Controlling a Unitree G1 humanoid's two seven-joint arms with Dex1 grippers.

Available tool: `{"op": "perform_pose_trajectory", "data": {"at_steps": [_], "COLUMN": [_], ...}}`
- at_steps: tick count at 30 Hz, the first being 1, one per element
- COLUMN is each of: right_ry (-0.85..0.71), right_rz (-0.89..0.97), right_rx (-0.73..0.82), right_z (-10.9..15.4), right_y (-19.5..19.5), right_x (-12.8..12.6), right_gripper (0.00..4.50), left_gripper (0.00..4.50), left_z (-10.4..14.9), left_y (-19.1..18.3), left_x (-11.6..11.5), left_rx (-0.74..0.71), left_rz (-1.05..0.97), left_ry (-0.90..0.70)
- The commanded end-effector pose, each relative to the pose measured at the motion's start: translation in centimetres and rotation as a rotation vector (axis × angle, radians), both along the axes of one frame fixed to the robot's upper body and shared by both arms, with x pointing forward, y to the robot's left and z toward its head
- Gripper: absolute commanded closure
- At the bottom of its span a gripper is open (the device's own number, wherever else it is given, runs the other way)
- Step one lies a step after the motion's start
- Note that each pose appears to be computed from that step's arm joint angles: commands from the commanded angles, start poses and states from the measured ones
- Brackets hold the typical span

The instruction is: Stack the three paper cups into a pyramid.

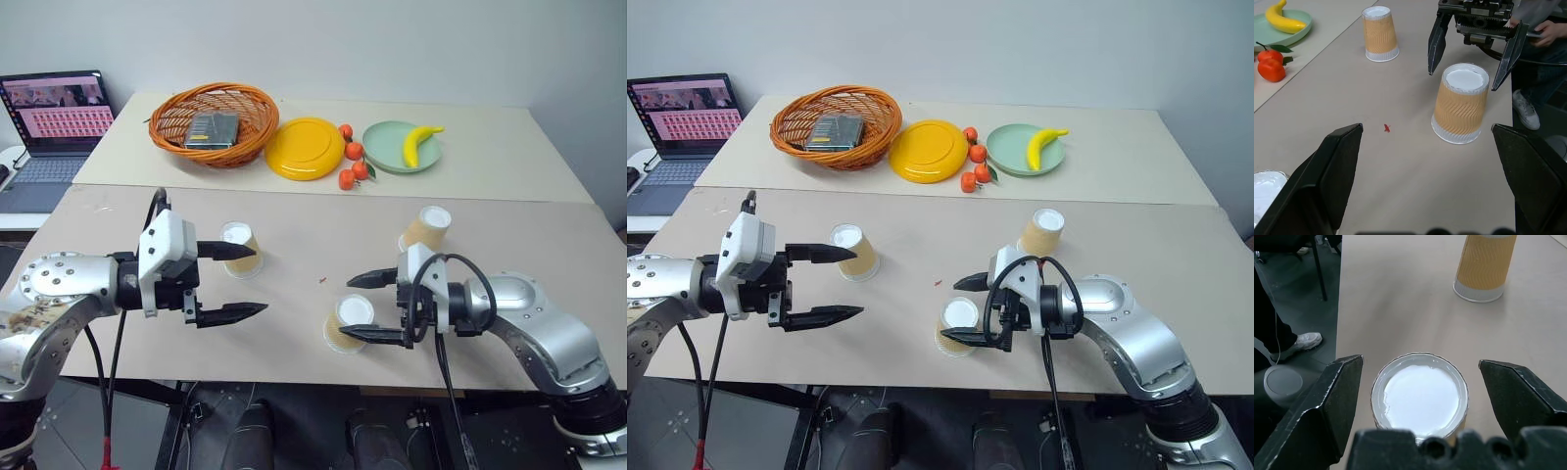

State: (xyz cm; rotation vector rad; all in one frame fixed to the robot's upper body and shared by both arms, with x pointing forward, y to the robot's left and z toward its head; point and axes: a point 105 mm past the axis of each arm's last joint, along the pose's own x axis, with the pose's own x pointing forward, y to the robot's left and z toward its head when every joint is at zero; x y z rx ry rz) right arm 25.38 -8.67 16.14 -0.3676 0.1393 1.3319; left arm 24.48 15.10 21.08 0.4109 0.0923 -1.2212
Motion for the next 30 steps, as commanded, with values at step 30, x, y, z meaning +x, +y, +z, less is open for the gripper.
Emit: {"op": "perform_pose_trajectory", "data": {"at_steps": [30], "right_ry": [-0.084], "right_rz": [-0.056], "right_rx": [0.031], "right_z": [1.3], "right_y": [-0.3], "right_x": [2.2], "right_gripper": [1.74], "left_gripper": [0.00], "left_z": [0.5], "left_y": [0.0], "left_x": [-0.1], "left_rx": [0.040], "left_rz": [-0.013], "left_ry": [-0.018]}}
